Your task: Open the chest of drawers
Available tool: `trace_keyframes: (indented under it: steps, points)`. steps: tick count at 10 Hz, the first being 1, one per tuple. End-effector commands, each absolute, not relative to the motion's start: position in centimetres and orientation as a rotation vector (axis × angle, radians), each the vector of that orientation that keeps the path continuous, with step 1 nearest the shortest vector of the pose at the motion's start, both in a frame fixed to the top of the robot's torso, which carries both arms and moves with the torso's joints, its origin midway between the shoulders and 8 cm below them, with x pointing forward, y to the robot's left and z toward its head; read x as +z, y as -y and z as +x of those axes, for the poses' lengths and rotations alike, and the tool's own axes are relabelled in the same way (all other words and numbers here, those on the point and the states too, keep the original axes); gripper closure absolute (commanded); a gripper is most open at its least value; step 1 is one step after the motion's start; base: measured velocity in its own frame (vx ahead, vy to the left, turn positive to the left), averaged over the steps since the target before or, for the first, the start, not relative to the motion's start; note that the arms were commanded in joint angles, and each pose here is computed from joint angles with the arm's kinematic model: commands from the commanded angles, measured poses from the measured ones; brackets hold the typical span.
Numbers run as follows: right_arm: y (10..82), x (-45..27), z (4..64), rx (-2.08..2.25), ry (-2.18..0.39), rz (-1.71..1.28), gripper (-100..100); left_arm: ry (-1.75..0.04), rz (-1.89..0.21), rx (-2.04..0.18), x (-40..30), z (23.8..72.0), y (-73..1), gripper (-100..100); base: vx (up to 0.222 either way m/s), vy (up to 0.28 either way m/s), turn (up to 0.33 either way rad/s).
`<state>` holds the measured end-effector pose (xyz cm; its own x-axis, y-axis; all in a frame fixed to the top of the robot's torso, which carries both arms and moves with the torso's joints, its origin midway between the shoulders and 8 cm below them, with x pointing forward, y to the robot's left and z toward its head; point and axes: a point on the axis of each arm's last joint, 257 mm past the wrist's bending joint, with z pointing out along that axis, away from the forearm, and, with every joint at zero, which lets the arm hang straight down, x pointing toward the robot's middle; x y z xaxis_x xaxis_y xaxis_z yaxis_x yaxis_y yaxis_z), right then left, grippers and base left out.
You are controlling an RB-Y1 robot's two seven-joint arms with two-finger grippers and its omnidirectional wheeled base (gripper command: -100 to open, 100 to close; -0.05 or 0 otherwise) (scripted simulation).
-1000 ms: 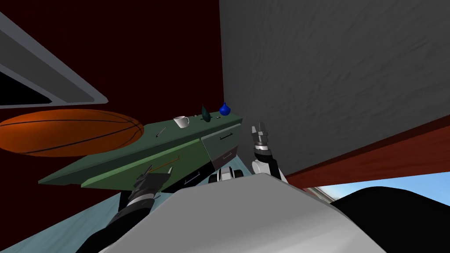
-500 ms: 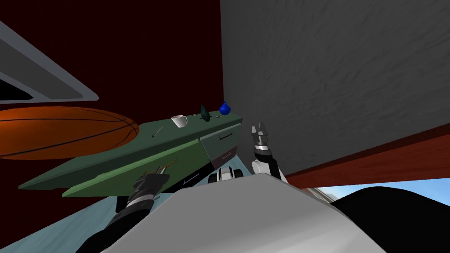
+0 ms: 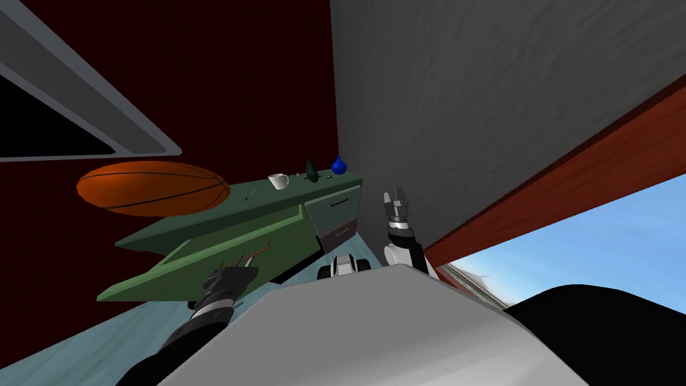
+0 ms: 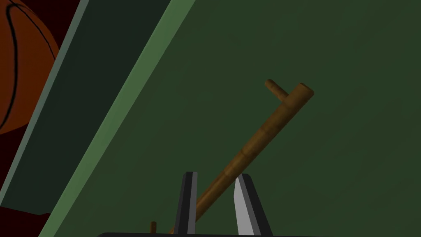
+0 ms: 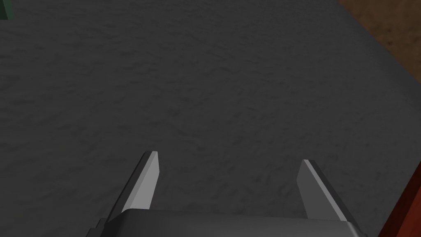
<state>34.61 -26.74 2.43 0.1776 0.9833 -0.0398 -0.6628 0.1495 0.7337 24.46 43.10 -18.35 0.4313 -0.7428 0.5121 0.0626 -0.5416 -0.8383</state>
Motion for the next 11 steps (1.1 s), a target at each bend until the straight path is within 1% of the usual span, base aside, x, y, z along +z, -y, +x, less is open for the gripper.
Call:
trace_keyframes:
  steps: [1,2,3,4,11]
  points:
    - [26.7,2.4,34.6,1.291,-0.601,0.657,0,-0.579,-1.818,-1.222,-17.4,24.6,-42.9,100,-0.191,-0.069,0.022]
    - [26.7,2.4,34.6,1.291,-0.602,0.657,0,-0.580,-1.811,-1.226,-17.2,24.7,-42.9,100,-0.184,-0.069,0.020]
    - [26.7,2.4,34.6,1.291,-0.602,0.657,0,-0.584,-1.836,-1.215,-18.1,24.6,-42.8,100,-0.080,-0.034,-0.010]
    - [26.7,2.4,34.6,1.291,-0.602,0.657,0,-0.583,-1.845,-1.211,-17.3,23.9,-43.0,-100,0.003,-0.015,-0.002]
    - [26.7,2.4,34.6,1.290,-0.602,0.657,0,-0.585,-1.848,-1.215,-13.7,22.4,-43.3,-100,0.030,-0.007,0.000]
